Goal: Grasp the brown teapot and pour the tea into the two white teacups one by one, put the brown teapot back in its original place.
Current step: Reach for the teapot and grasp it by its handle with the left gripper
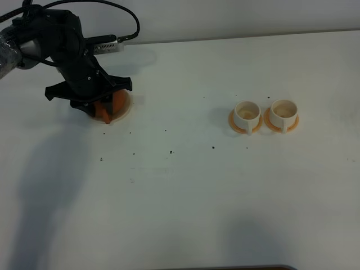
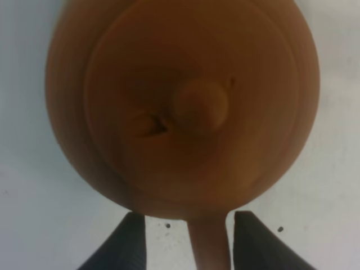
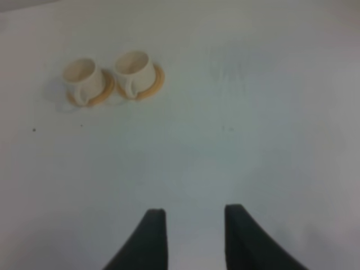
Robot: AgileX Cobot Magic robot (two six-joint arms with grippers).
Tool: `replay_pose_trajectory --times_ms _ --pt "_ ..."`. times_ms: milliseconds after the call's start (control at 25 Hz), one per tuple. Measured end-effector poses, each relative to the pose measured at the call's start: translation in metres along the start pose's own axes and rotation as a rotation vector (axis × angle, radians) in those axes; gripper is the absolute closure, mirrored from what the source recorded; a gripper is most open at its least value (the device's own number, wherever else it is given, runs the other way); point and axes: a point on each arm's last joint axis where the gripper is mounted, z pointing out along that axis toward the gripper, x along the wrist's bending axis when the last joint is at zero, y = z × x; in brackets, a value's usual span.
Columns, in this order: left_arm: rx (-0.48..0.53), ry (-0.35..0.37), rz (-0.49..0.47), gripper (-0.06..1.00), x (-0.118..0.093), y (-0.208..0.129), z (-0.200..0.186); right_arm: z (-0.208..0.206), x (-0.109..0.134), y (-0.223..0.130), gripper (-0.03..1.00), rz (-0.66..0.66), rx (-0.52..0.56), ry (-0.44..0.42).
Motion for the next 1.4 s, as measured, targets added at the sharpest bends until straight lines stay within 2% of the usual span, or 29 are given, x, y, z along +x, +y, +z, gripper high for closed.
replay_pose_trajectory --times_ms 320,640,960,1120,1400 --pt "0.011 0.002 0.003 0.60 0.0002 -0.0010 0.0000 0.0000 0.0000 0.0000 0.73 0.000 0.000 0.000" --pt "-0.001 -0.008 -0.003 0.73 -0.0007 0.0001 0.0000 0.0000 0.0000 0.0000 0.73 0.000 0.000 0.000" --pt "-0.019 -0.013 -0.011 0.76 -0.0012 0.0017 0.0000 0.0000 0.0001 0.0000 0.73 0.000 0.000 0.001" --pt "-0.040 -0.018 -0.011 0.84 -0.0016 0.0037 -0.0001 0.0000 0.0001 0.0000 0.73 0.000 0.000 0.001" --pt "-0.061 -0.023 -0.011 0.84 -0.0021 0.0056 -0.0002 0.0000 0.0001 0.0000 0.73 0.000 0.000 0.001"
